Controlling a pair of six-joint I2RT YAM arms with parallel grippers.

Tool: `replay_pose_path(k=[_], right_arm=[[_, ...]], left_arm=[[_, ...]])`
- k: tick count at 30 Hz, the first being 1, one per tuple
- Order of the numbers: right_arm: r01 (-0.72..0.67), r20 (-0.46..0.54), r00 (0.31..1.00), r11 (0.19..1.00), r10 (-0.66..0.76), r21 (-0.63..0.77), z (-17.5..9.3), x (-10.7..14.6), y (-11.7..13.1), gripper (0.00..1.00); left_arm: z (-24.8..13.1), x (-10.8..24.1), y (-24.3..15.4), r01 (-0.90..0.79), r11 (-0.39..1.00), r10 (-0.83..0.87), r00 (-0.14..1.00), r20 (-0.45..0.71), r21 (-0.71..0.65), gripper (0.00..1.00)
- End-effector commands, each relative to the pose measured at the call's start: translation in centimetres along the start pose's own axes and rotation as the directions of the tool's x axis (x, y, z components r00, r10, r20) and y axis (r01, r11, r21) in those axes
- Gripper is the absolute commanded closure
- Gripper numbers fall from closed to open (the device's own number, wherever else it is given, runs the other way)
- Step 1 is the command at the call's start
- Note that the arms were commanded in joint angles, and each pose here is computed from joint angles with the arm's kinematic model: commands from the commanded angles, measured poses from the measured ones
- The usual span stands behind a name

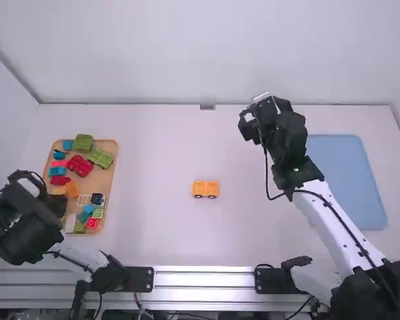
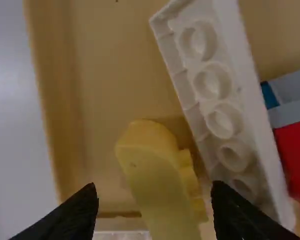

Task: Assemble lego blocks to make yellow taxi

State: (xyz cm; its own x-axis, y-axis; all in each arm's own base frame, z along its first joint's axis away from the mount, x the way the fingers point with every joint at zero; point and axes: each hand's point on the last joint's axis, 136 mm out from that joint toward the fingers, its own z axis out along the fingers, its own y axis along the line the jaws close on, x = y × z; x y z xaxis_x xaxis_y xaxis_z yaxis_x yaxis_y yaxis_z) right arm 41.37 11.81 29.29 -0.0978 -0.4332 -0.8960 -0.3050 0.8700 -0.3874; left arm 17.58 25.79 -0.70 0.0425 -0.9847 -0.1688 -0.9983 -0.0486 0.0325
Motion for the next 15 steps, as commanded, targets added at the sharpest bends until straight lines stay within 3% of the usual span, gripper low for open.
replay_pose_path(k=[1, 5, 15], right_arm=[[-0.004, 0.029, 1.0, 1.0, 0.004, 0.014, 0.0, -1.49, -0.6, 0.02], [-0.004, 0.029, 1.0, 1.0, 0.004, 0.014, 0.0, -1.48, -0.61, 0.02], [-0.004, 0.029, 1.0, 1.0, 0.004, 0.014, 0.0, -1.48, -0.6, 0.02]], left_arm=[[0.36, 0.0, 0.25, -0.007, 1.0, 0.007, 1.0, 0.006, -0.014, 0.41], [0.36, -0.39, -0.12, -0.01, 1.0, 0.01, 1.0, 0.022, 0.001, 0.4], [0.41, -0.07, 0.17, -0.005, 1.0, 0.005, 1.0, 0.011, -0.01, 0.51]])
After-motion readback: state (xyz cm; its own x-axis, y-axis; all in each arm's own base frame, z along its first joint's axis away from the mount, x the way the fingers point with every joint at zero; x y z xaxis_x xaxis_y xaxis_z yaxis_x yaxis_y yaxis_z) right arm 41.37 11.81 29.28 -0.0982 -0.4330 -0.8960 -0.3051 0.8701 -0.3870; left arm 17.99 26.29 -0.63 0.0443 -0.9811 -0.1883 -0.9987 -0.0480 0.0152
